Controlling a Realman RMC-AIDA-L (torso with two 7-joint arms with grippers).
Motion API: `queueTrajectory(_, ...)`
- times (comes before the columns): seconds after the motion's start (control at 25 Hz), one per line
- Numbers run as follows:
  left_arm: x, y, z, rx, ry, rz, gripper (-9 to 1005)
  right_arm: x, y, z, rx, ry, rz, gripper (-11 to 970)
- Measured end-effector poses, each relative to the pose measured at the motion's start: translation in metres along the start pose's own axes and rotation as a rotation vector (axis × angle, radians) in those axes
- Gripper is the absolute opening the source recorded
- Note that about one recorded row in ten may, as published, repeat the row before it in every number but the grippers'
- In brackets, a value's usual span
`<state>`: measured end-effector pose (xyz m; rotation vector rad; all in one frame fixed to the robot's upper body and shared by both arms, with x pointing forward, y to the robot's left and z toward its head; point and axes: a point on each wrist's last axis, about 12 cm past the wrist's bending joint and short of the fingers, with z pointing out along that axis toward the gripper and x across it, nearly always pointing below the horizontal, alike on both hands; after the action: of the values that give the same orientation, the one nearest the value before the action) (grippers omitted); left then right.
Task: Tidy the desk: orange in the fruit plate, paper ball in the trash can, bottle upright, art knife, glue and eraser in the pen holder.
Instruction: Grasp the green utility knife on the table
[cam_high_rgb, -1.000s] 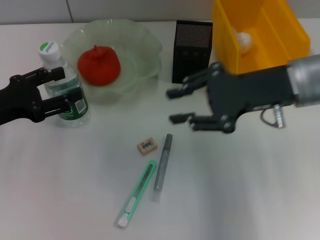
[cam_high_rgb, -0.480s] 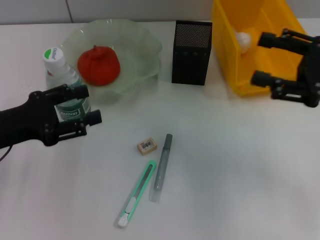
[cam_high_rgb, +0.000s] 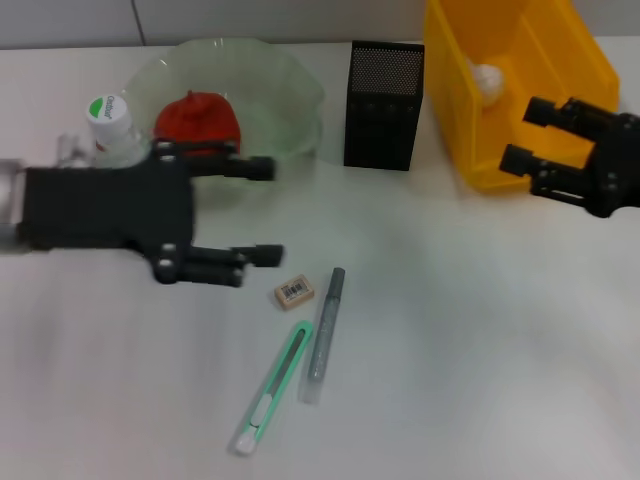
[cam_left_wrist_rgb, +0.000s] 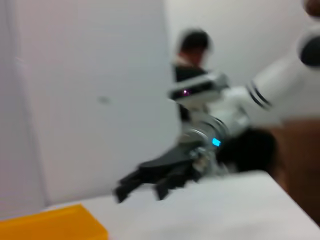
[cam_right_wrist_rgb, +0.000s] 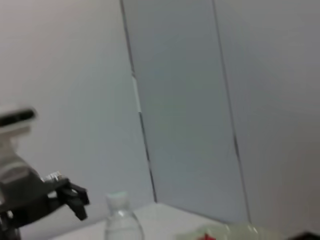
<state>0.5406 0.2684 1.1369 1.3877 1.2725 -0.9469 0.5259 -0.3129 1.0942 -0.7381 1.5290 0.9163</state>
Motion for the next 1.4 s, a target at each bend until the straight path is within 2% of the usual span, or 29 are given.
queueTrajectory(0.12, -0.015, 0.013, 0.020, 0.119, 0.092, 0.187, 770, 0.008, 0.000, 0.007, 0.019, 0.012, 0.026, 768)
queueTrajectory(0.24, -0.027, 0.018, 0.034, 0.220, 0.160, 0.343, 770, 0.013, 0.001, 0.013, 0.032, 0.015, 0.042, 768)
queueTrajectory(0.32, -0.027, 0.018, 0.034, 0.220, 0.160, 0.343, 770, 0.016, 0.001, 0.016, 0.049, 0.023, 0.050, 767)
queueTrajectory(0.36, -0.038, 0.021, 0.047, 0.303, 0.235, 0.489, 770, 0.019, 0.001, 0.017, 0.057, 0.028, 0.057, 767)
queueTrajectory(0.4, -0.038, 0.021, 0.047, 0.303, 0.235, 0.489, 770, 0.020, 0.001, 0.017, 0.061, 0.030, 0.061, 767)
queueTrajectory(0.44, -0.040, 0.022, 0.053, 0.341, 0.262, 0.569, 770, 0.022, 0.003, 0.017, 0.062, 0.033, 0.070, 767)
queueTrajectory(0.56, -0.040, 0.022, 0.053, 0.341, 0.262, 0.569, 770, 0.032, 0.008, 0.014, 0.064, 0.064, 0.098, 767)
queueTrajectory(0.6, -0.043, 0.022, 0.060, 0.412, 0.295, 0.697, 770, 0.036, 0.009, 0.012, 0.059, 0.083, 0.106, 767)
queueTrajectory(0.64, -0.044, 0.021, 0.062, 0.454, 0.323, 0.762, 770, 0.038, 0.010, 0.010, 0.053, 0.102, 0.115, 767)
queueTrajectory(0.72, -0.044, 0.021, 0.062, 0.454, 0.323, 0.762, 770, 0.043, 0.013, 0.007, 0.028, 0.148, 0.133, 767)
queueTrajectory(0.76, -0.045, 0.021, 0.064, 0.491, 0.349, 0.810, 770, 0.045, 0.014, 0.006, 0.007, 0.185, 0.142, 767)
queueTrajectory(0.8, -0.047, 0.019, 0.071, 0.582, 0.416, 0.920, 770, 0.046, 0.015, 0.006, -0.004, 0.202, 0.144, 767)
queueTrajectory(0.84, -0.048, 0.019, 0.073, 0.607, 0.434, 0.959, 770, 0.046, 0.015, 0.006, -0.004, 0.202, 0.144, 767)
queueTrajectory(0.96, -0.048, 0.018, 0.075, 0.619, 0.440, 0.978, 769, 0.048, 0.016, 0.007, -0.036, 0.245, 0.148, 767)
queueTrajectory(1.0, -0.049, 0.016, 0.081, 0.674, 0.471, 1.063, 769, 0.049, 0.017, 0.008, -0.052, 0.264, 0.150, 767)
queueTrajectory(1.08, -0.050, 0.014, 0.087, 0.719, 0.499, 1.139, 769, 0.048, 0.017, 0.010, -0.082, 0.300, 0.156, 767)
queueTrajectory(1.24, -0.050, 0.014, 0.087, 0.719, 0.499, 1.139, 769, 0.047, 0.016, 0.013, -0.117, 0.343, 0.156, 768)
queueTrajectory(1.32, -0.051, 0.013, 0.103, 0.797, 0.552, 1.273, 769, 0.045, 0.017, 0.014, -0.140, 0.350, 0.150, 768)
queueTrajectory(1.4, -0.052, 0.014, 0.105, 0.811, 0.560, 1.301, 769, 0.043, 0.018, 0.013, -0.162, 0.356, 0.144, 768)
